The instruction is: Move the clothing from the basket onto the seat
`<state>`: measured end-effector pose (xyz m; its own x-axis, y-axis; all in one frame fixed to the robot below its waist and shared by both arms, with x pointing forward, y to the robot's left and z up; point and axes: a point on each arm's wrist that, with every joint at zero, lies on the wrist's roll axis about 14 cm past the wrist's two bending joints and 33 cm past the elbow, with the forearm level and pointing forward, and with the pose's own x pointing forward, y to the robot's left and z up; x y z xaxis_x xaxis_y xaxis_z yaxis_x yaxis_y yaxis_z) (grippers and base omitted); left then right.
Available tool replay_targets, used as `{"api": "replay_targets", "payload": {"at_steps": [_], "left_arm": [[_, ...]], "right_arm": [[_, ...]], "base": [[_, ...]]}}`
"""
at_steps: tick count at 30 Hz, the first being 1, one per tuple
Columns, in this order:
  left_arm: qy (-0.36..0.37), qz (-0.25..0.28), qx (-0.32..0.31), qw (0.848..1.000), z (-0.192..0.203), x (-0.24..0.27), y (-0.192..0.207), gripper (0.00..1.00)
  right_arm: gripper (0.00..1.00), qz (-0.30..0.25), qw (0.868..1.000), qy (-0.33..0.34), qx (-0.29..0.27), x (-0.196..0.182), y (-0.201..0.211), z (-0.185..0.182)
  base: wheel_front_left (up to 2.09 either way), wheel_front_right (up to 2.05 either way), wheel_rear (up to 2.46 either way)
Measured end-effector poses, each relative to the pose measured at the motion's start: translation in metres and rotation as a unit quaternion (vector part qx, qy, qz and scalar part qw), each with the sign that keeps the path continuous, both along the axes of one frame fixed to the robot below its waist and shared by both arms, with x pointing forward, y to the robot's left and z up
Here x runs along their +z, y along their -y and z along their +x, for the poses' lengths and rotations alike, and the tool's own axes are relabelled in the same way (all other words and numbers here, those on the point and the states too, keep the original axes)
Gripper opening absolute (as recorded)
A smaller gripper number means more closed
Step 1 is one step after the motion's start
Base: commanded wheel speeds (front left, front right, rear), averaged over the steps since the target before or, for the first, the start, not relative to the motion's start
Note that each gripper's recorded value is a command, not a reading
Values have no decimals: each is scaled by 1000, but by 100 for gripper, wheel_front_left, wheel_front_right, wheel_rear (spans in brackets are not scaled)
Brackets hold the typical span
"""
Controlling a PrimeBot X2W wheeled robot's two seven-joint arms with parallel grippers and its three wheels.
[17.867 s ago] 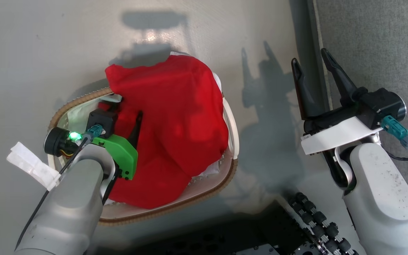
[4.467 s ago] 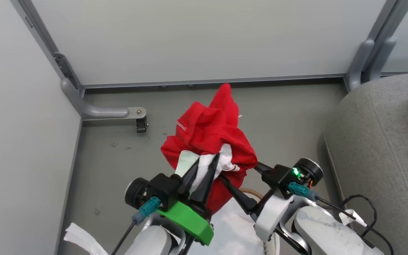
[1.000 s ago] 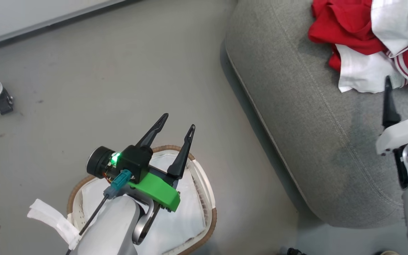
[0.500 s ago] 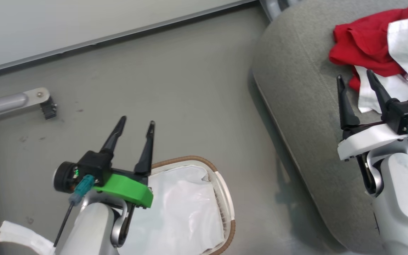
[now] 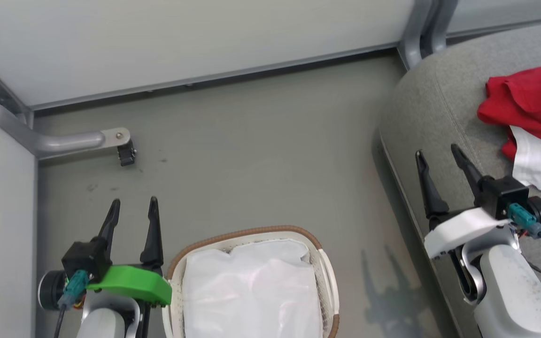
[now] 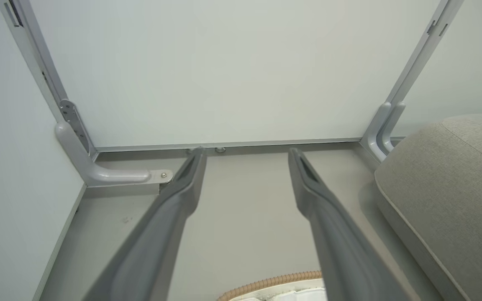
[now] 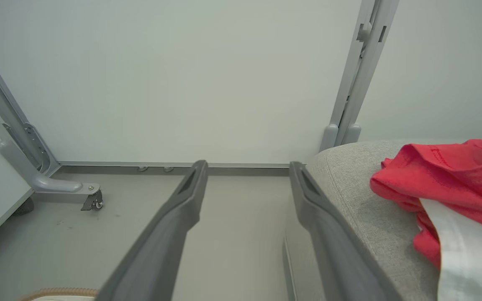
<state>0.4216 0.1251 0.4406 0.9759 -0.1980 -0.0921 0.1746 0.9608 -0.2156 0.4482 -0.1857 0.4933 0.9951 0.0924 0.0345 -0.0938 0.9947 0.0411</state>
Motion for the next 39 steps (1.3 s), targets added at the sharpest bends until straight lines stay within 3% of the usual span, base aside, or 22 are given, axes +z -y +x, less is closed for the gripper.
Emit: {"api": "replay_targets", "payload": {"at_steps": [15, 21, 22, 27, 39], "left_arm": [[-13, 1, 52, 999, -51, -1, -35, 100], [-14, -28, 63, 998, -63, 1, -37, 100], [-16, -28, 62, 998, -64, 0, -36, 0], [-38, -37, 66, 996, -69, -12, -36, 0], [-58, -129, 104, 984, -67, -10, -47, 0]], "right_arm": [[100, 17, 1000, -7, 9, -1, -11, -41], [100, 21, 1000, -11, 6, -4, -11, -52], [0, 22, 1000, -14, 6, -6, -11, -53], [0, 37, 998, -50, 1, -27, -14, -63], [0, 148, 987, -60, -30, -24, -3, -60]], "base": [[0, 0, 0], [0, 0, 0], [0, 0, 0], [0, 0, 0], [0, 0, 0]]}}
